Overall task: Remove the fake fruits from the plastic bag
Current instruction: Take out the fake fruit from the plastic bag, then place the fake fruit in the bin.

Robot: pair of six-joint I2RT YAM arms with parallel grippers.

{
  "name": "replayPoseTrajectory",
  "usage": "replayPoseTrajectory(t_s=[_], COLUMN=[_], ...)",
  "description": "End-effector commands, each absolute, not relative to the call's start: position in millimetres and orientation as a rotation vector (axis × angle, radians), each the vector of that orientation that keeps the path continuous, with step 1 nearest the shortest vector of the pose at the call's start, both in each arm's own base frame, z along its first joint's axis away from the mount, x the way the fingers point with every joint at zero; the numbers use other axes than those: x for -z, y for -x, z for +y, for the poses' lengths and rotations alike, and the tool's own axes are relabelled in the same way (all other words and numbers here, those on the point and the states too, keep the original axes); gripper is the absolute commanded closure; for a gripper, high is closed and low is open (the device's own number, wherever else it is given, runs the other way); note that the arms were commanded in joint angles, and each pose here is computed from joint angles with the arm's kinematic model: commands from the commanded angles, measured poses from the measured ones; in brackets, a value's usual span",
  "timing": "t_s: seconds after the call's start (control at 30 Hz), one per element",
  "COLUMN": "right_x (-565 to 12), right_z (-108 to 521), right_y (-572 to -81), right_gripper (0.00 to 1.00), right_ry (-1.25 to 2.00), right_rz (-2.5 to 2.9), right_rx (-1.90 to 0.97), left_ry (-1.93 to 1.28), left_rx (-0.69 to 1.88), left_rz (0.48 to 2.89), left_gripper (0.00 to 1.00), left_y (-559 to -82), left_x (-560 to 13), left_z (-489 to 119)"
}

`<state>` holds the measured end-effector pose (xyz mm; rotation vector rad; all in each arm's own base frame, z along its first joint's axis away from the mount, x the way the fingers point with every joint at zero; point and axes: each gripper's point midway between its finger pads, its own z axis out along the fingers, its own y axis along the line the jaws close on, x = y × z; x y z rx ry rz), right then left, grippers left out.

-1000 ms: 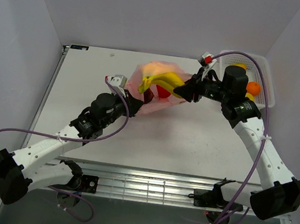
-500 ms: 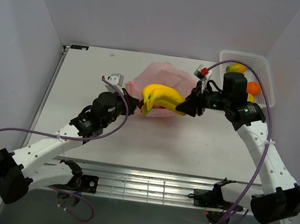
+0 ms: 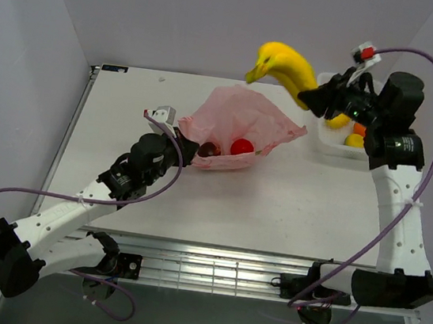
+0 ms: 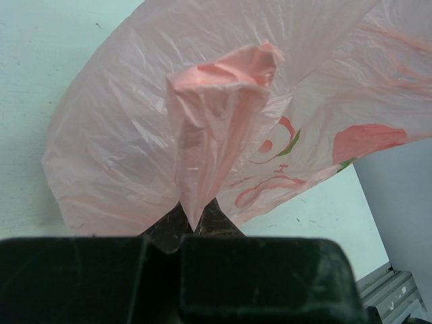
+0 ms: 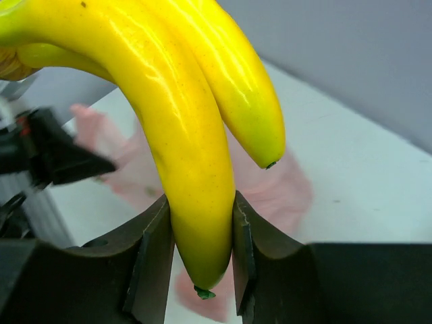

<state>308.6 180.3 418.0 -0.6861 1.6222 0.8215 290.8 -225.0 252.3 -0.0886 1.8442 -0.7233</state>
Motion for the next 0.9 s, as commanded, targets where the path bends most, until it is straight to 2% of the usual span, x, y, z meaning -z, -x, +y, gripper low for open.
replayPoseTrajectory(t_s=[0.0,0.03,0.17,0.27,0.33,0.4,0.43,0.47,0.5,0.57,0.63,0.8,0.87], right_x=[-455.9,-437.9,-370.9,-316.3,-287.6,-268.8,-260.8,-252.1,-250.4,-251.9,-265.5,-319.7,-360.2], right_z=[113.0,73.9,-10.8,-44.4,-60.2,-78.2,-87.6,-93.9,-98.1,-100.4,-93.4,-36.4,9.6], right_y=[-383.2,-414.2,-471.8,-499.1,-517.4,-526.1,-536.0,-535.8,-538.3,-542.0,-539.8,-511.1,-481.1], right_gripper=[0.92,0.92,0.92,0.91,0.84,0.65,0.50,0.41,0.26,0.03,0.10,0.10,0.10], right_ry=[0.357,0.243,-0.039,-0.094,-0.127,-0.192,-0.218,-0.246,-0.257,-0.263,-0.234,-0.042,0.125], right_rz=[1.606,1.662,1.814,1.917,1.973,2.019,2.036,2.071,2.078,2.090,2.069,1.968,1.881], right_rx=[-0.632,-0.565,-0.368,-0.209,-0.156,-0.081,-0.057,-0.034,-0.021,-0.018,-0.048,-0.284,-0.362], left_ry=[0.090,0.089,0.073,0.071,0.068,0.062,0.061,0.059,0.059,0.058,0.059,0.060,0.065], left_rx=[0.747,0.749,0.771,0.780,0.781,0.785,0.790,0.792,0.790,0.795,0.799,0.805,0.804], left_rz=[1.808,1.807,1.814,1.816,1.815,1.814,1.812,1.814,1.815,1.812,1.804,1.792,1.789], left_gripper=[1.00,1.00,1.00,1.00,1.00,1.00,1.00,1.00,1.00,1.00,1.00,1.00,1.00], left_y=[-288.1,-288.3,-286.5,-285.4,-285.3,-284.5,-283.6,-283.2,-283.0,-282.5,-281.8,-281.2,-280.8], left_x=[-266.2,-266.8,-265.4,-265.2,-265.7,-266.1,-266.9,-265.7,-264.7,-266.1,-268.6,-272.8,-273.4], left_z=[-224.2,-224.8,-229.5,-230.5,-230.2,-230.9,-231.3,-231.7,-231.2,-231.4,-230.9,-230.3,-228.9])
